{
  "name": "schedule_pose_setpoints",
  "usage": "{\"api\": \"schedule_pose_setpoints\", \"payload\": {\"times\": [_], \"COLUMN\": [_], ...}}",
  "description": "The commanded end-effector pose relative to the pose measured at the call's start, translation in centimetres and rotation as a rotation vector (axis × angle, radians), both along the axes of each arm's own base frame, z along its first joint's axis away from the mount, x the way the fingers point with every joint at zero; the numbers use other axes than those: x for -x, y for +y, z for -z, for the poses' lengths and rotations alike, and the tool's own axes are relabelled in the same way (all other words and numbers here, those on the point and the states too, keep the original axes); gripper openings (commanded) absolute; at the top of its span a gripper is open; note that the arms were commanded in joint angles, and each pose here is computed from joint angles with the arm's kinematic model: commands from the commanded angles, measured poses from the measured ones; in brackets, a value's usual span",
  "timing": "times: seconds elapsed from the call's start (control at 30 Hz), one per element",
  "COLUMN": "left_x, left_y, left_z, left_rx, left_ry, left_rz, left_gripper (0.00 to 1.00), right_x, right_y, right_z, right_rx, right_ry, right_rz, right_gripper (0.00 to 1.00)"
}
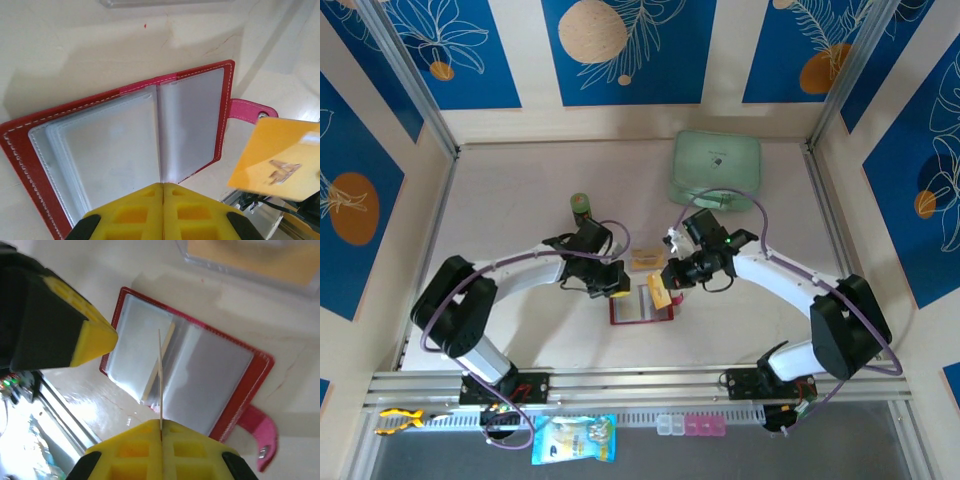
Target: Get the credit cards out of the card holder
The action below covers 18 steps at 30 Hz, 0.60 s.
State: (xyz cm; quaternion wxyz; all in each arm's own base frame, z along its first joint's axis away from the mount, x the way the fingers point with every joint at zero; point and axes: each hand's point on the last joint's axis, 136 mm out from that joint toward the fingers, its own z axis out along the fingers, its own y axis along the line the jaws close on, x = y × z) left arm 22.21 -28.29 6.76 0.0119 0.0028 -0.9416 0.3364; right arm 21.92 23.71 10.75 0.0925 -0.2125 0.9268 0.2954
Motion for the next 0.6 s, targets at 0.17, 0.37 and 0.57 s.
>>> {"api": "schedule_pose_setpoints", "payload": {"times": [0.17, 0.37, 0.57], "left_x": [-1.6, -2.0, -2.0], "left_y": [2.9, 4.8, 6.2], "left_z": [-1.3, -1.7, -1.3], "left_rx": [-0.010, 0.009, 0.027], "left_ry": [-0.056, -0.059, -0.064], "left_rz": [-0.053, -0.095, -0.129], "left_gripper": [0.07, 0.08, 0.10], "right_x": [-0.1, -2.4, -5.1], "right_y": [-2.1, -1.1, 0.6], "right_z": [-1.0, -2.0, -2.7], "right_rx": [0.259, 0.351, 0.343], "right_ry": [-0.291, -0.409, -0.428], "right_rz": [-0.607, -0.855, -0.952], "right_gripper": [0.00, 0.00, 0.00]}}
